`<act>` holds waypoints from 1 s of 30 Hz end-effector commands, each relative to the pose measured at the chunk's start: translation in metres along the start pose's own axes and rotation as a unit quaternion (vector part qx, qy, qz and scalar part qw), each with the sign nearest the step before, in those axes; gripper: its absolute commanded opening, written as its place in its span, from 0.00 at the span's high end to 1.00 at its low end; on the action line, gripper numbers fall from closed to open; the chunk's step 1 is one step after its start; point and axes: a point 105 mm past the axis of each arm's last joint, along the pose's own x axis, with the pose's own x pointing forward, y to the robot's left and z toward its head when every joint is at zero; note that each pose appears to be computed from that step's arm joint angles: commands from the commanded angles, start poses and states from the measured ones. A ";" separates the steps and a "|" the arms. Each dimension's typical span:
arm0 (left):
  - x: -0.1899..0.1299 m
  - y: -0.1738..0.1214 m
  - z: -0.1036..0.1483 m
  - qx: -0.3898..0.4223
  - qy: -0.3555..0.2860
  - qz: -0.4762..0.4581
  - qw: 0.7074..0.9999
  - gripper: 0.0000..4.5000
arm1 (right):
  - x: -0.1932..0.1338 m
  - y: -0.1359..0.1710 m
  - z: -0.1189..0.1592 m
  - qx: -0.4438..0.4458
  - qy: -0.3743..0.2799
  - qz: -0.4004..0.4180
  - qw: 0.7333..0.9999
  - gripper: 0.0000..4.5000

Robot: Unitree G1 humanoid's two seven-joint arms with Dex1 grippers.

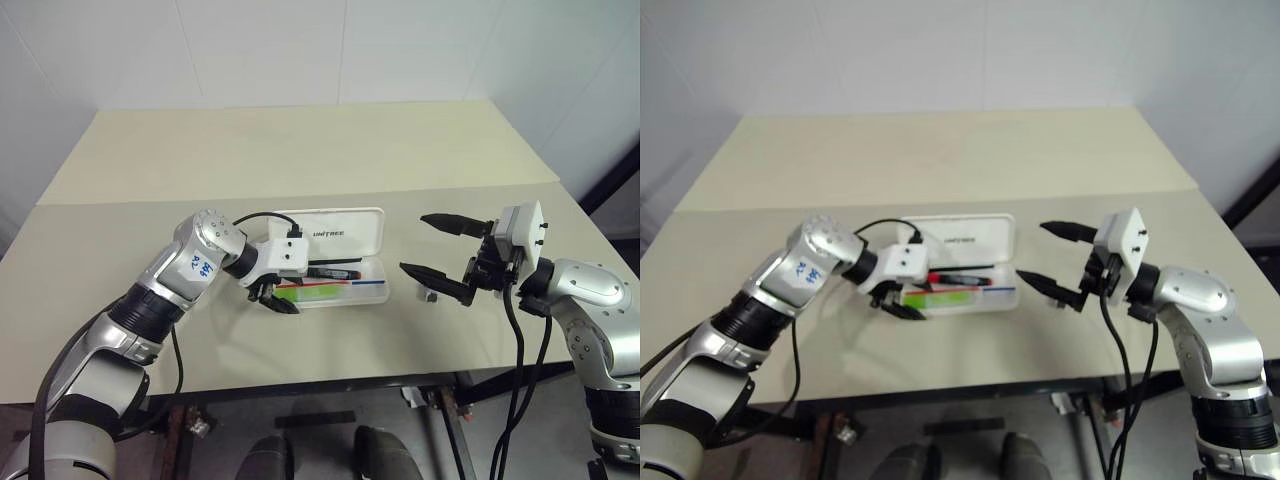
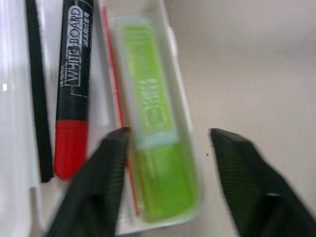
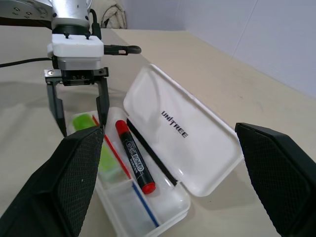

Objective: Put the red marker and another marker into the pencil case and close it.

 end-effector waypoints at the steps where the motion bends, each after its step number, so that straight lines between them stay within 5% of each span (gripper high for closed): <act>1: -0.009 0.010 0.009 0.015 -0.003 0.027 1.000 0.11 | -0.002 -0.001 0.014 -0.023 -0.017 -0.006 1.000 0.00; 3: -0.009 0.008 0.013 0.015 -0.012 0.020 1.000 0.01 | -0.002 -0.002 0.014 -0.023 -0.017 -0.006 1.000 0.00; 9: -0.015 0.000 0.047 0.007 -0.101 -0.005 0.995 0.01 | 0.002 -0.002 0.008 -0.006 -0.007 -0.001 1.000 0.00; 15: -0.035 -0.002 0.060 0.040 -0.183 0.008 0.982 0.01 | 0.000 -0.006 -0.018 0.067 0.089 -0.048 0.993 0.00; 23: -0.077 -0.008 0.020 0.082 -0.238 0.016 0.968 0.01 | -0.018 0.005 -0.045 0.160 0.227 -0.151 0.949 0.00; 30: -0.090 -0.004 -0.006 0.087 -0.232 0.056 0.967 0.01 | -0.026 0.005 -0.068 0.202 0.268 -0.223 0.915 0.00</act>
